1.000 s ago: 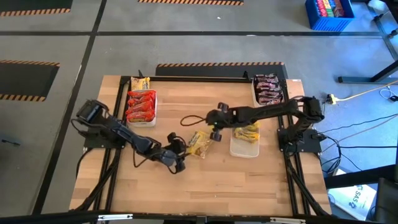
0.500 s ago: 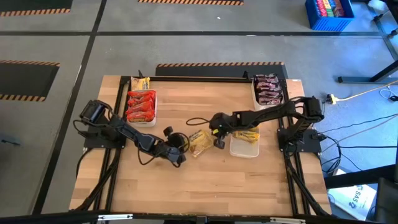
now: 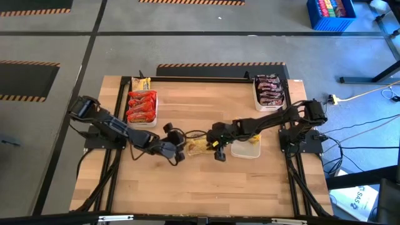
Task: Sort Maruchan noodles
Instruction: Put the right yellow noodle into the bottom white bin
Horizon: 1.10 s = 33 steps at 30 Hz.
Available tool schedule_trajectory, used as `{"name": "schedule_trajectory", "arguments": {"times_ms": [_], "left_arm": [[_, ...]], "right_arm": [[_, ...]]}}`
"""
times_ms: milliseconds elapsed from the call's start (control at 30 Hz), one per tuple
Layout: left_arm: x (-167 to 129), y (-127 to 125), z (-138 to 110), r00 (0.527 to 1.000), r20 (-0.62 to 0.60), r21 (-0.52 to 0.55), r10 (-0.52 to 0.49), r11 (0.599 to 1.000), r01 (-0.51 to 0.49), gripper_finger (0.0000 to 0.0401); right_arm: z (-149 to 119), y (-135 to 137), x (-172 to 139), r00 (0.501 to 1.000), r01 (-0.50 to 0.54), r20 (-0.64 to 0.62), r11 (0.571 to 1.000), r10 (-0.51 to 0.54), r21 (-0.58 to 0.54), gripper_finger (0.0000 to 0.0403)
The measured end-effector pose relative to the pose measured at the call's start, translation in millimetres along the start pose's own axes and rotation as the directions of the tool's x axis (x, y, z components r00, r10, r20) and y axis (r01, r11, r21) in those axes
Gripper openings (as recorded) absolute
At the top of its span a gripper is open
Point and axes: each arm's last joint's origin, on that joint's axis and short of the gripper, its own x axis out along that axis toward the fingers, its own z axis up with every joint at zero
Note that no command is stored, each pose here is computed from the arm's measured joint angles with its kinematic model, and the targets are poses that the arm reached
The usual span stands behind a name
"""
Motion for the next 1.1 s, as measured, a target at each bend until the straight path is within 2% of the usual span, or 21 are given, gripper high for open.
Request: {"name": "schedule_trajectory", "arguments": {"times_ms": [133, 233, 367, 500, 633, 800, 967, 1100], "left_arm": [[-10.0, -14.3, 2.0, 0.99, 0.03, -0.022, -0.135, 0.99, 0.136, 0.0141], [-9.9, -26.5, 2.4, 0.974, 0.072, -0.048, -0.216, 0.974, 0.219, 0.0141], [1.8, -33.7, -4.5, 0.97, 0.098, -0.054, -0.222, 0.972, 0.228, 0.0141], [20.0, -36.1, -14.4, 0.974, 0.099, -0.055, -0.203, 0.976, 0.209, 0.0141], [36.4, -35.7, -27.3, 0.98, 0.059, -0.045, -0.192, 0.98, 0.195, 0.0141], [48.7, -36.0, -36.9, 0.983, 0.044, -0.044, -0.178, 0.983, 0.18, 0.0141], [50.2, -36.5, -40.3, 0.982, 0.033, -0.033, -0.187, 0.982, 0.188, 0.0141], [50.0, -36.9, -40.2, 0.981, 0.034, -0.018, -0.192, 0.981, 0.192, 0.0141]], "right_arm": [[13.1, -0.5, -4.1, 1.0, 0.01, 0.023, 0.999, -0.009, -0.032, 0.0141], [27.2, -3.7, -9.8, 0.997, 0.073, 0.043, 0.997, -0.072, -0.026, 0.0202], [39.8, -14.3, -17.9, 0.982, 0.185, 0.044, 0.983, -0.185, 0.011, 0.0269], [45.3, -30.0, -23.6, 0.975, 0.218, 0.047, 0.976, -0.219, 0.029, 0.0314], [47.1, -51.3, -29.4, 0.974, 0.218, 0.052, 0.974, -0.221, 0.063, 0.0333], [47.6, -70.9, -35.7, 0.982, 0.171, 0.057, 0.979, -0.178, 0.106, 0.033], [44.4, -81.3, -22.1, 0.992, 0.107, 0.057, 0.984, -0.116, 0.144, 0.0322], [33.0, -89.8, -2.7, 0.997, 0.071, -0.001, 0.98, -0.072, 0.185, 0.032]]}}
